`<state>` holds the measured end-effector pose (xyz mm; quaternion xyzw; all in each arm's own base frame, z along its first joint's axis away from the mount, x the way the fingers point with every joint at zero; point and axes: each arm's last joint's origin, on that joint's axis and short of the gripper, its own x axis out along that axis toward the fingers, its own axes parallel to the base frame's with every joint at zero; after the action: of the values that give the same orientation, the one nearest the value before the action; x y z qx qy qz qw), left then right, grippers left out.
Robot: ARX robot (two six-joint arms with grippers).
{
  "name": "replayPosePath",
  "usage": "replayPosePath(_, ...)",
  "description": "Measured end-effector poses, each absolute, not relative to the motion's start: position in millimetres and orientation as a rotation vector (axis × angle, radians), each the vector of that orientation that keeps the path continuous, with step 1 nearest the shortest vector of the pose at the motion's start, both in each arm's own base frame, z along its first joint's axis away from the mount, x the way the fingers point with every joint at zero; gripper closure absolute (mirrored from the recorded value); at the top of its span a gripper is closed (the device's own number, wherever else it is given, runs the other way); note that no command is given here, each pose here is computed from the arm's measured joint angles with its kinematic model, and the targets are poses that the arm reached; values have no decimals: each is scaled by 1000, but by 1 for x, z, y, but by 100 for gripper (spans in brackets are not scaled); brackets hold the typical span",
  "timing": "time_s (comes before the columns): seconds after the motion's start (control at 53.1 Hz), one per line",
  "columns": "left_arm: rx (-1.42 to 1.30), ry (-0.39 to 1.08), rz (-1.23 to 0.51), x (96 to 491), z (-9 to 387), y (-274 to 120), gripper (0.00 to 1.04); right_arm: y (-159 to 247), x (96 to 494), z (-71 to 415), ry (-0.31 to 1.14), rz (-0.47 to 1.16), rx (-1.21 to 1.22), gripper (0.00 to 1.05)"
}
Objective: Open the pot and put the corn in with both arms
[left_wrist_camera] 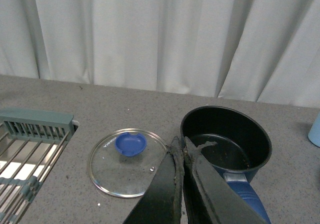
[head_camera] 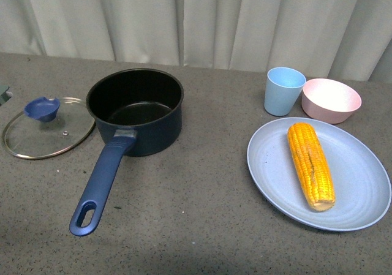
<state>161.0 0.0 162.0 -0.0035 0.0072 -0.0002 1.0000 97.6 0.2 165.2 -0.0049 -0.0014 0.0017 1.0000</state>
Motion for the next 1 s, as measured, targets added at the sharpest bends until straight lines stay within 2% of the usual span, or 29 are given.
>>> replayPosePath(0.999, -7, -23, 0, 114, 174, 0, 101, 0, 98, 165, -3, 3, -10, 9)
